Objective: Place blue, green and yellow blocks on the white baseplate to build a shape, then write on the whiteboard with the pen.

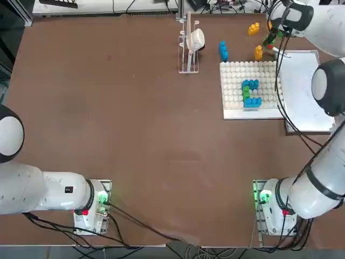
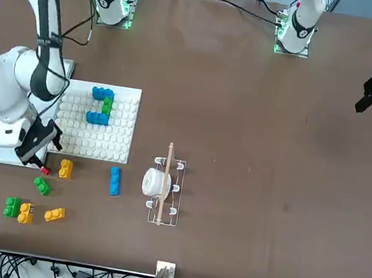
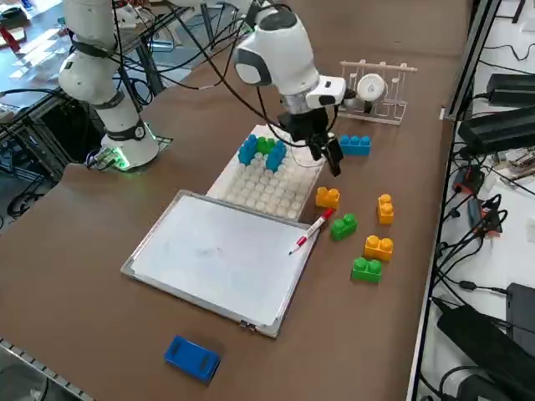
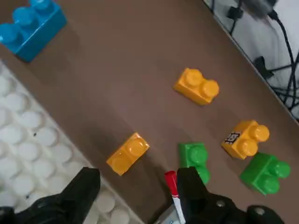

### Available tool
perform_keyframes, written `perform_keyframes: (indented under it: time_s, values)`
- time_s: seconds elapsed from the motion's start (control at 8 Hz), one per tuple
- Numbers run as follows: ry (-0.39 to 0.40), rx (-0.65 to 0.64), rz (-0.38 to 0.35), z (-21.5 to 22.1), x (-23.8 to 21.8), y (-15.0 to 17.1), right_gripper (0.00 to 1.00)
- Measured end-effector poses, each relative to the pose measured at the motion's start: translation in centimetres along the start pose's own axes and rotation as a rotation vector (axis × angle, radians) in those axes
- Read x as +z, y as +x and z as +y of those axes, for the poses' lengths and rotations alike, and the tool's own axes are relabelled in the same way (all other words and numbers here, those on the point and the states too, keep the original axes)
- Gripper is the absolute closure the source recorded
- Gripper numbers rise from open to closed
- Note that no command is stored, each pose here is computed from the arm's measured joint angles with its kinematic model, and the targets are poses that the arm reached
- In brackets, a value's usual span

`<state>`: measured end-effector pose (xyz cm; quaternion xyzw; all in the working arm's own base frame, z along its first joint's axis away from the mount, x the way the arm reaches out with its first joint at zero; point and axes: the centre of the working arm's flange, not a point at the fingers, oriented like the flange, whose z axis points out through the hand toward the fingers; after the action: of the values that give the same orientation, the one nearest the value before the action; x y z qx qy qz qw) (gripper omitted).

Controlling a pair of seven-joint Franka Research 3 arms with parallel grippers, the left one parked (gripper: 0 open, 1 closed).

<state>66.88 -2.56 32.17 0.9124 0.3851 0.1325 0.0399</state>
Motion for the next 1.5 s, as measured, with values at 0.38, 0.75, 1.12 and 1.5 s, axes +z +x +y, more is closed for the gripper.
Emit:
perform_keyframes:
  time_s: [0.38, 0.75, 1.12, 1.5]
  values:
    - [-0.003, 0.364, -0.012, 0.7, 3.8, 1.5, 0.01]
    - [0.017, 0.566, -0.050, 0.2, 7.8, 0.7, 0.01]
    - [0.026, 0.669, -0.082, -0.2, 9.4, 0.1, 0.03]
    - [0.035, 0.728, -0.096, -0.5, 9.8, -0.1, 0.05]
